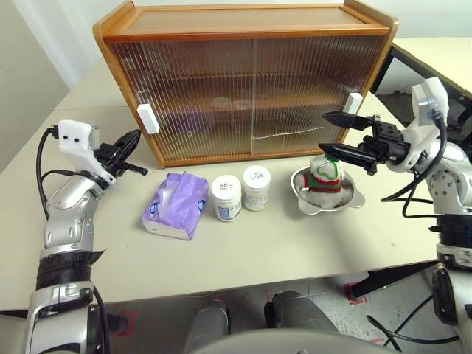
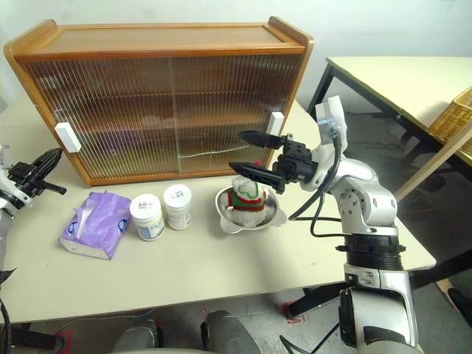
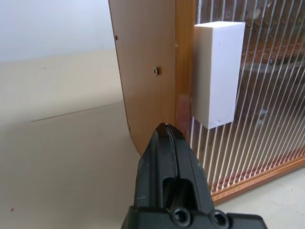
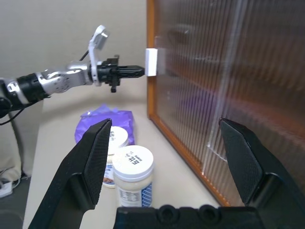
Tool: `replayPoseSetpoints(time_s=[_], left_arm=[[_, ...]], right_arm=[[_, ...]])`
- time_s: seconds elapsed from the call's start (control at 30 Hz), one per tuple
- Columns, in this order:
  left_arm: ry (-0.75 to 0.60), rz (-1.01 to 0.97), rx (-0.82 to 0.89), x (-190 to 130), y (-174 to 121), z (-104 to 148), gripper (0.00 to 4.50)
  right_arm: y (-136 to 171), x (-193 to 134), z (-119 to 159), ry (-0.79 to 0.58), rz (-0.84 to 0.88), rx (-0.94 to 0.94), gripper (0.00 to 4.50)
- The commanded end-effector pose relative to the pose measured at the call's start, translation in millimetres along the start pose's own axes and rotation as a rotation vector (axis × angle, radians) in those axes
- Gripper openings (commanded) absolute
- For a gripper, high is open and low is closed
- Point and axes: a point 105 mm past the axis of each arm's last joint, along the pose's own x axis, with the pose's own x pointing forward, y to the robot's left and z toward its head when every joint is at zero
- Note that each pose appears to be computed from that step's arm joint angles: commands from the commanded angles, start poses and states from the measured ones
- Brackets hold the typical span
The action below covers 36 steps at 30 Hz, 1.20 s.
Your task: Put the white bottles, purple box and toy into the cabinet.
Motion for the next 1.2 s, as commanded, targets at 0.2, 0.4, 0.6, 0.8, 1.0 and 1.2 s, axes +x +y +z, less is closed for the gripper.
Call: replayPoseSetpoints(time_s=[0.2, 0.4, 0.6, 0.8, 1.0, 1.2], left_arm=[[-0.023, -0.086, 0.014, 20, -19, 6, 0.01], [-0.023, -0.123, 0.003, 26, -31, 4, 0.01], [-0.031, -0.138, 0.009, 27, -36, 7, 0.01], [-0.040, -0.136, 0.024, 23, -35, 12, 0.01], [-0.061, -0.158, 0.026, 22, -47, 23, 0.01], [-0.063, -0.164, 0.024, 25, -50, 27, 0.01]], right_arm=[[8, 6, 2, 0.007, 0.033, -0.009, 4.50], [8, 6, 2, 0.005, 0.033, -0.012, 4.50], [9, 7, 0, 0.005, 0.035, -0.006, 4.50], [8, 7, -1, 0.014, 0.040, -0.005, 4.50], [7, 6, 0, 0.020, 0.040, -0.005, 4.50], [7, 5, 0, 0.028, 0.042, -0.007, 4.50]])
